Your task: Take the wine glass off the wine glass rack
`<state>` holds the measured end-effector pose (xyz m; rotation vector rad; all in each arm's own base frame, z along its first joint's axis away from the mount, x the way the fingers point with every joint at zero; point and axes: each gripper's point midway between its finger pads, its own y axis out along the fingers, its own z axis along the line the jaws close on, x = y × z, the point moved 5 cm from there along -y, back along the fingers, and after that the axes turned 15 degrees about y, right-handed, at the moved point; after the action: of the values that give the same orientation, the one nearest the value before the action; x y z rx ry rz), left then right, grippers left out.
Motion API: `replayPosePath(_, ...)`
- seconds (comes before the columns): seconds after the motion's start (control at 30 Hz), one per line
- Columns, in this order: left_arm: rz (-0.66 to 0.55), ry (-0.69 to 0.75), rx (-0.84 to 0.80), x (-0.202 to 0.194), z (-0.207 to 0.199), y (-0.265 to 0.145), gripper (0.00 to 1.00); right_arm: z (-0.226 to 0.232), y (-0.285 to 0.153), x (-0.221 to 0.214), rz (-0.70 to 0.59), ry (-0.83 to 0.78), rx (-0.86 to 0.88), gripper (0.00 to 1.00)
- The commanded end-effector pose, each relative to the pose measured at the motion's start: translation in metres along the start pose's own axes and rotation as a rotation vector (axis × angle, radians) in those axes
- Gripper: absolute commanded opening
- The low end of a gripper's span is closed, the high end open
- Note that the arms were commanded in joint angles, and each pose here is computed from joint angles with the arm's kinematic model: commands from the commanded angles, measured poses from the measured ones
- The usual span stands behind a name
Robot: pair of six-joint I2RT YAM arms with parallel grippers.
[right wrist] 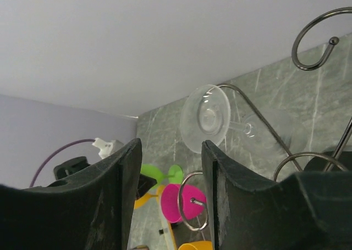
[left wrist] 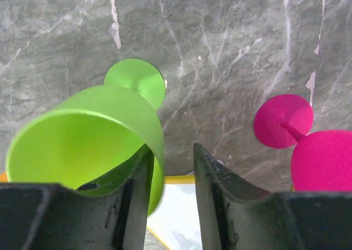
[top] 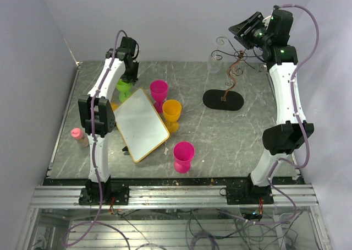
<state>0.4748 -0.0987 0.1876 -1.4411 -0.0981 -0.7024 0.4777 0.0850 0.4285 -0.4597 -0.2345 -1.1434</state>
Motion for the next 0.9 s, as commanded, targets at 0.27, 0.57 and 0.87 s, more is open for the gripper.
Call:
replayPosePath(0.27,-0.268,-0.050,-0.040,0.037,0.000,-0.107,0.63,-0.022,0.025,0.003,0.028,-0.030,-0.069,0.45)
replayPosePath(0.57,-0.404,-0.049,-0.089,0.042,-0.009,-0.169,0.67,-0.030,0.037,0.001,0.040,-0.010,-0.079,0.43)
replayPosePath(0.87,-0.545,-0.042,-0.110,0.041,-0.022,-0.232,0.68,-0.044,0.057,-0.005,0.071,0.036,-0.078,0.40)
